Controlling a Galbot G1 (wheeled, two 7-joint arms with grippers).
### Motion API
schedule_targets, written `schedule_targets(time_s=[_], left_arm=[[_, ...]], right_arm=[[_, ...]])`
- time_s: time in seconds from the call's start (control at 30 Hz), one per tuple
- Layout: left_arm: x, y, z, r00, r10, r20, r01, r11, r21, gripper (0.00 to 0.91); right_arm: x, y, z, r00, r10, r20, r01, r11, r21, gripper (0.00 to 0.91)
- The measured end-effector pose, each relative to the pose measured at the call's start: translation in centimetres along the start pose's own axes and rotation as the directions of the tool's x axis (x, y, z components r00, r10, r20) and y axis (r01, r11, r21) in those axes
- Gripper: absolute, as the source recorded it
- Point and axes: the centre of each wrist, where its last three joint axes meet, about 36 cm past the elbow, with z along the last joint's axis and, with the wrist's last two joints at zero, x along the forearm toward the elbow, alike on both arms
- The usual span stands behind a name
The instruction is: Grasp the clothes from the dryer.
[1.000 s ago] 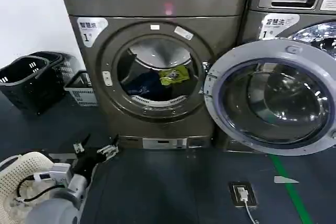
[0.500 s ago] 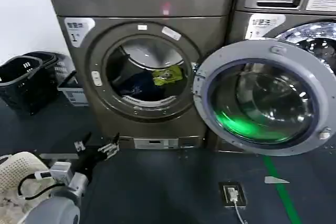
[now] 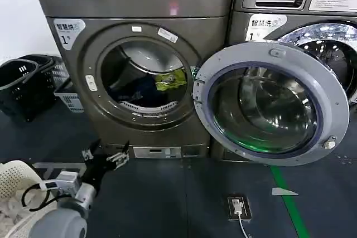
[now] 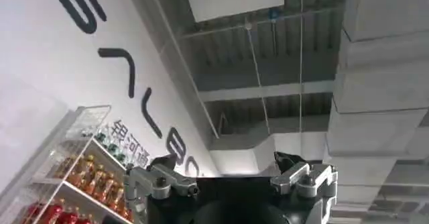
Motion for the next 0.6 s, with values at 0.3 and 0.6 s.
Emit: schedule_targets(time_s=[0.3,0.6], left_arm=[[-0.52,-0.19,0.07,1.0,0.012,0.002,-0.012,1.0,-0.013,0.907],[-0.76,-0.57,0.14,1.0,0.021,0.006,-0.021,1.0,-0.012,0.907]], right_arm=[[0.17,-0.28,-0.07,1.0,0.001,0.023,-0.001,1.0,-0.011,0.907],[0.31,-0.56,-0.31,0.999,-0.002,0.036,0.003,1.0,-0.021,0.907]])
